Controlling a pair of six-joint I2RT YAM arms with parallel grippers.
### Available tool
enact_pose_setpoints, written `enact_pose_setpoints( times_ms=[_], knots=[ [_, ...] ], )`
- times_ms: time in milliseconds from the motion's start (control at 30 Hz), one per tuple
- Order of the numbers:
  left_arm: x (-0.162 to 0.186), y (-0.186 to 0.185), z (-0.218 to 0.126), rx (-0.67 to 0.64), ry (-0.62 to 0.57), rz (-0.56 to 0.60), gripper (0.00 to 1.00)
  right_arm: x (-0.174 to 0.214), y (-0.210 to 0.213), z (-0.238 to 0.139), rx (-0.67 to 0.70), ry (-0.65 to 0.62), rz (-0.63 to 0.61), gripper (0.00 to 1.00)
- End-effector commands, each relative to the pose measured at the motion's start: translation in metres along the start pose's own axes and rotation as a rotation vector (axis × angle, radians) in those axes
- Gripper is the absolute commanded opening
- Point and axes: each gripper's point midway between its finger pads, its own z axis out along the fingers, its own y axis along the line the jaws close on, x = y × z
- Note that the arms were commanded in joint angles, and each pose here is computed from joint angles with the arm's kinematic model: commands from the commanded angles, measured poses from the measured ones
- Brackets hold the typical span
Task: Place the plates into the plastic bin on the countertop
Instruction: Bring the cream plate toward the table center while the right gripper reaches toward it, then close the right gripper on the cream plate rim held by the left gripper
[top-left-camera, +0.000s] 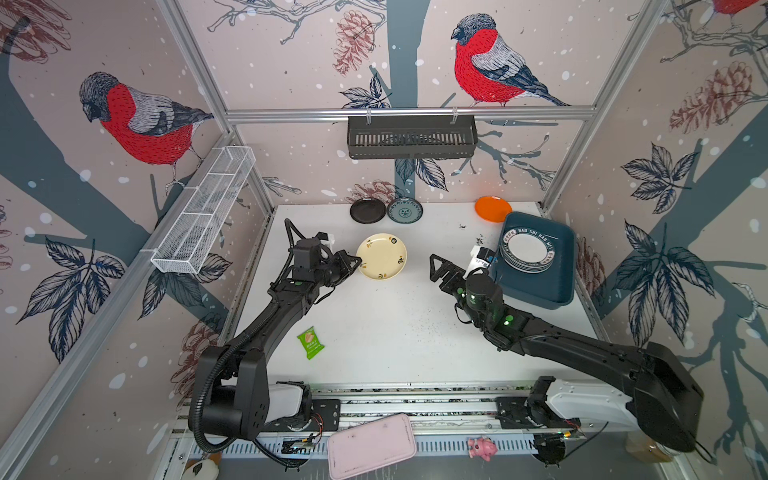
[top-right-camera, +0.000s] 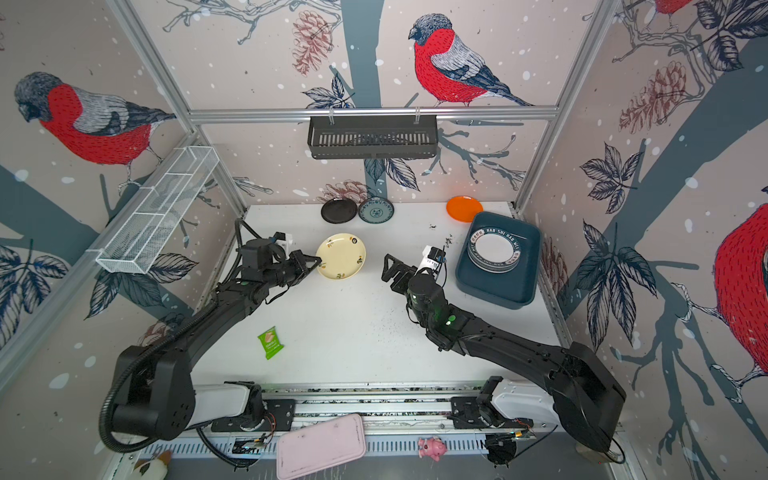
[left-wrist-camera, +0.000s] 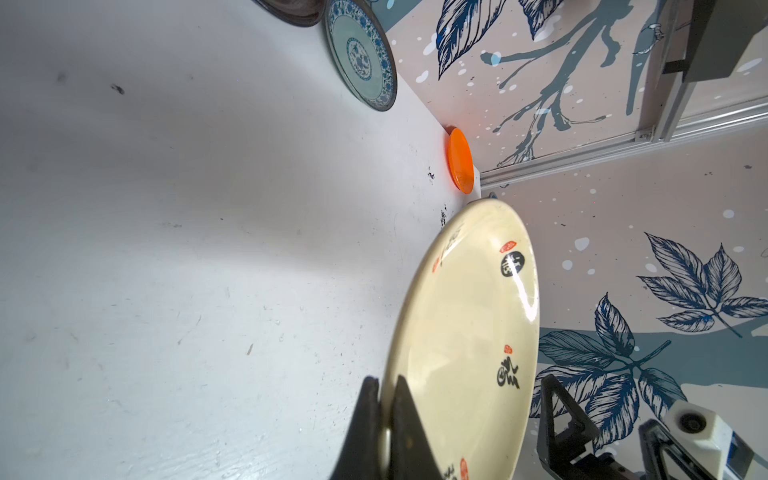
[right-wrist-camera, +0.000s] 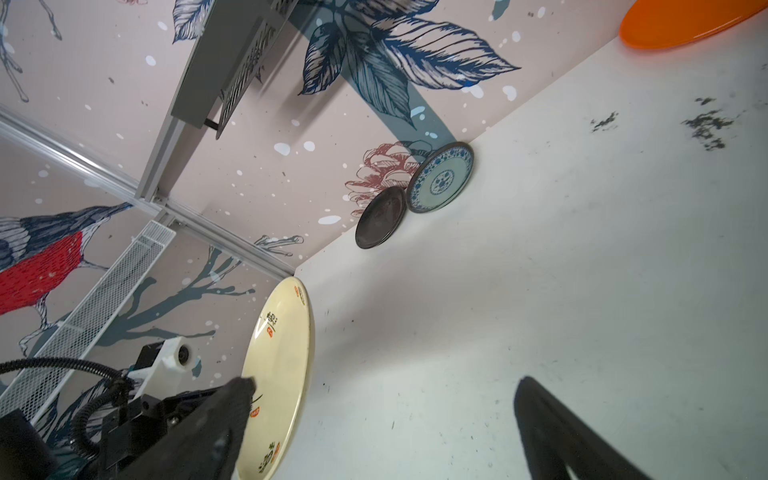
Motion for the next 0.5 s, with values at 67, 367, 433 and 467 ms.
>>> enact_pose_setpoints(
  times_ms=[67,367,433,467],
  knots=[
    [0.000,-0.016,0.001,0.042,0.033,0.086,0.00,0.015,0.019,0.012,-0.068,0.082,-0.036,0.94],
    [0.004,-0.022,0.001,0.060,0.045,0.101,0.01,0.038,0.031,0.053,-0.045,0.167,-0.057,0.83],
    [0.005,-0.020,0.001,0.058,0.048,0.097,0.01,0.043,0.034,0.059,-0.057,0.184,-0.052,0.76],
    [0.004,-0.020,0.001,0.058,0.046,0.099,0.01,0.047,0.034,0.062,-0.059,0.195,-0.050,0.72]
  ],
)
